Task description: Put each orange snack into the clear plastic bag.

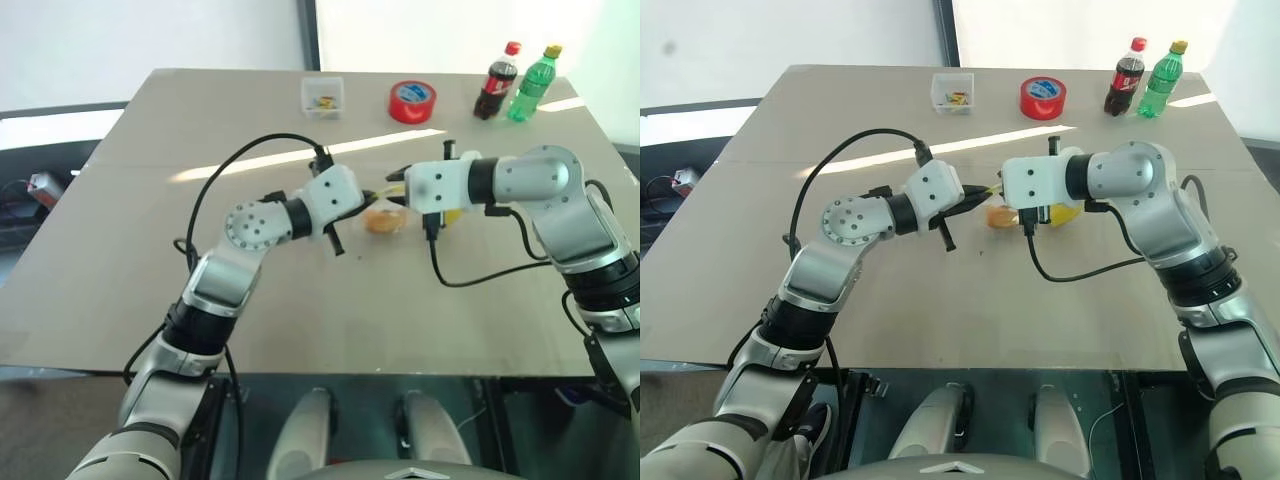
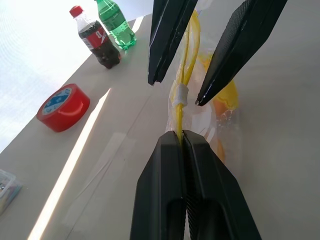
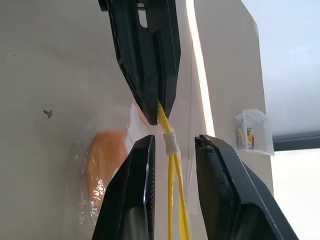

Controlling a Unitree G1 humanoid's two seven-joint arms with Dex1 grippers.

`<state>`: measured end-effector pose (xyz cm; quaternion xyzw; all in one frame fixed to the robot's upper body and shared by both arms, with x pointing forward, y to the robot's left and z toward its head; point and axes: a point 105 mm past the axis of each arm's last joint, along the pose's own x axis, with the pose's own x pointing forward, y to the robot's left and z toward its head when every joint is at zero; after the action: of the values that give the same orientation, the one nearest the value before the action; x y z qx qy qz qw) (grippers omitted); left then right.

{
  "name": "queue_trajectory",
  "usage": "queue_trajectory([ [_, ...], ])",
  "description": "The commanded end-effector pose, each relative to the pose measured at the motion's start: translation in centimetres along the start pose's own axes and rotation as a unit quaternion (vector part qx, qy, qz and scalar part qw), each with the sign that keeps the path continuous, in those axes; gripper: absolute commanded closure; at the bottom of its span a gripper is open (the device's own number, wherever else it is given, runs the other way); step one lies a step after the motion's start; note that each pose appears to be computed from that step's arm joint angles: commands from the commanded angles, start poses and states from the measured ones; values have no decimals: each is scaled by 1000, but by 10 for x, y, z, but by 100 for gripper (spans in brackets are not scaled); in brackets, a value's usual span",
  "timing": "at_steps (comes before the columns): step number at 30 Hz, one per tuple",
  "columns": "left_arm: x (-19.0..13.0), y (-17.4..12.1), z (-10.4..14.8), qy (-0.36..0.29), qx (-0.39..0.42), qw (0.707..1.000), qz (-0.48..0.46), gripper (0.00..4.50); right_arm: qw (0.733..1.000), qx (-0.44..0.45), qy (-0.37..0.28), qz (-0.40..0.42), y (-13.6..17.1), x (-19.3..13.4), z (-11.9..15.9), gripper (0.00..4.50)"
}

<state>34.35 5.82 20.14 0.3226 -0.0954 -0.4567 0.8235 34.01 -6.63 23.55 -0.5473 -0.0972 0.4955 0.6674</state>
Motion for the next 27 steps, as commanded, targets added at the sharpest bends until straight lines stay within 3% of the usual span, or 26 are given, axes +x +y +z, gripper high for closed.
queue_trajectory([
  [1,-3,4,13,-17,20,1000,13,450,1000,-20,2,-13,-8,-8,3,321],
  [27,0,0,12,-21,9,1000,14,450,1000,-27,-6,-8,-7,-2,5,321],
])
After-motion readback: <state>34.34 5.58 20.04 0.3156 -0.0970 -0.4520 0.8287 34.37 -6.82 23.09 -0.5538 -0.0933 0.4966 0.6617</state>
